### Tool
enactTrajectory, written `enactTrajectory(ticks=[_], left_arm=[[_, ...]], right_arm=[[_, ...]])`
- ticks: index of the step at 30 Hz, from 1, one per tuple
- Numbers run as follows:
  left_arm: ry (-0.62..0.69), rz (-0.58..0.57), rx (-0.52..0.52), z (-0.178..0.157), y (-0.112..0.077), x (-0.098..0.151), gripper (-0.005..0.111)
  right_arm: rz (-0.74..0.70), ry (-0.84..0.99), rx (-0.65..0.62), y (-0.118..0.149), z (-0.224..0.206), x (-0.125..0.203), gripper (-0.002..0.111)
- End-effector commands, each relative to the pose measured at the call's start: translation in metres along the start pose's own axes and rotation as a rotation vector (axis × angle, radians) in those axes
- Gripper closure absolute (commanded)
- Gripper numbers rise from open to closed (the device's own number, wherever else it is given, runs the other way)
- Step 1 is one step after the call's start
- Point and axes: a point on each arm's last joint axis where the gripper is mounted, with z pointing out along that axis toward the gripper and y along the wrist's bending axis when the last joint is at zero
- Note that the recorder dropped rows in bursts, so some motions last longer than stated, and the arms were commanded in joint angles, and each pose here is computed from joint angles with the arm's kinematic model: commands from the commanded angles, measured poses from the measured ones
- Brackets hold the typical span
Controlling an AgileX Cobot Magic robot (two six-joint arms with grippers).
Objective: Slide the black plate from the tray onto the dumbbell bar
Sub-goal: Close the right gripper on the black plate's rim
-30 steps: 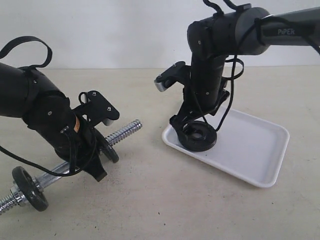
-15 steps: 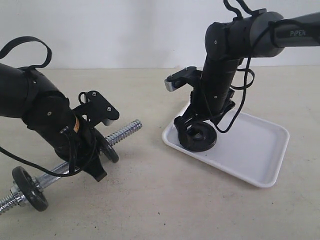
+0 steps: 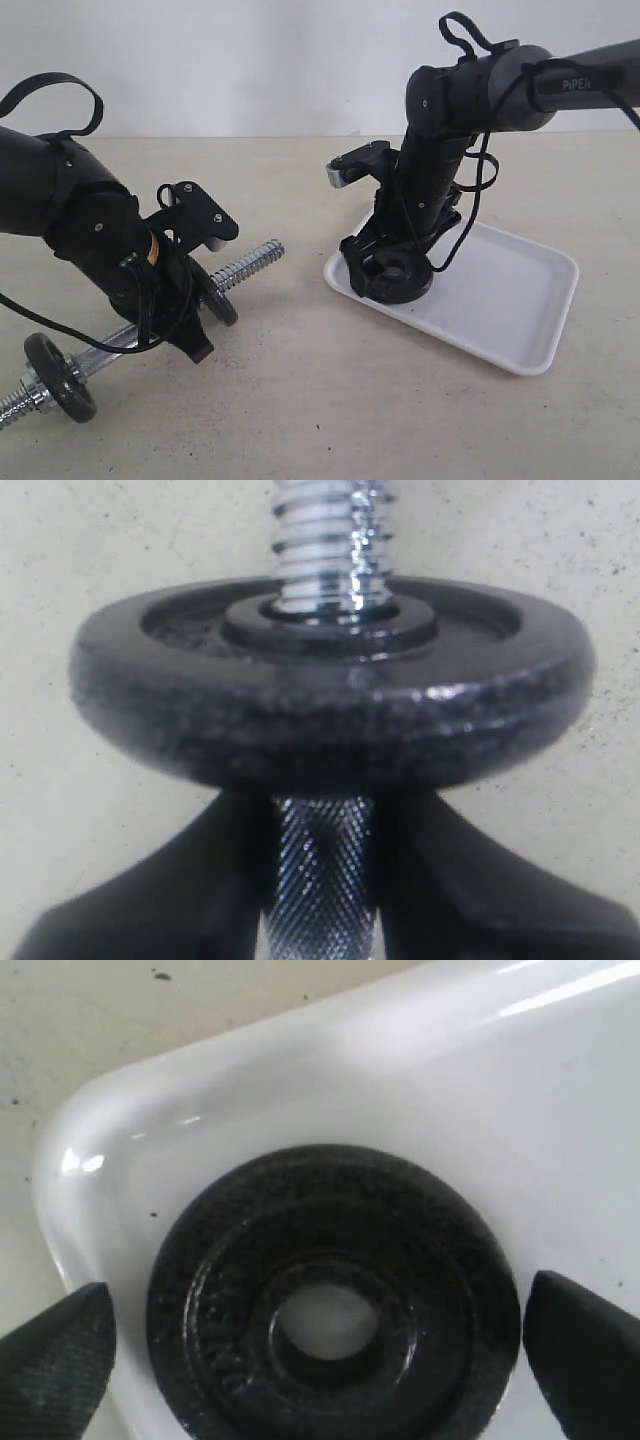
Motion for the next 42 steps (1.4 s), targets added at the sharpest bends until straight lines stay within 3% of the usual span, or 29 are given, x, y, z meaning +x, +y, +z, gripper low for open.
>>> enactTrajectory(ticks=[1,25,30,42], left_arm=[[-0.034,-0.016,0.000,-0.007,-0.001,-0.003,0.102],[-0.031,-0.016,0.000,-0.007,-0.001,-0.003,0.102],[-0.027,-0.016,0.000,-0.007,-0.001,-0.003,0.102],[-0.027,-0.016,0.000,-0.007,-0.001,-0.003,0.102]], right_arm=[[-0.012,0.007,0.010,-0.001,0.004,0.001,0.003],[-0.004,0.039,0.055,-0.006,0.004,0.004,0.003],[0.032,0.060,0.127,-0.013,0.004,0.006,0.003],[0.053,0.031,0.096,-0.010,0.004,0.003,0.003]])
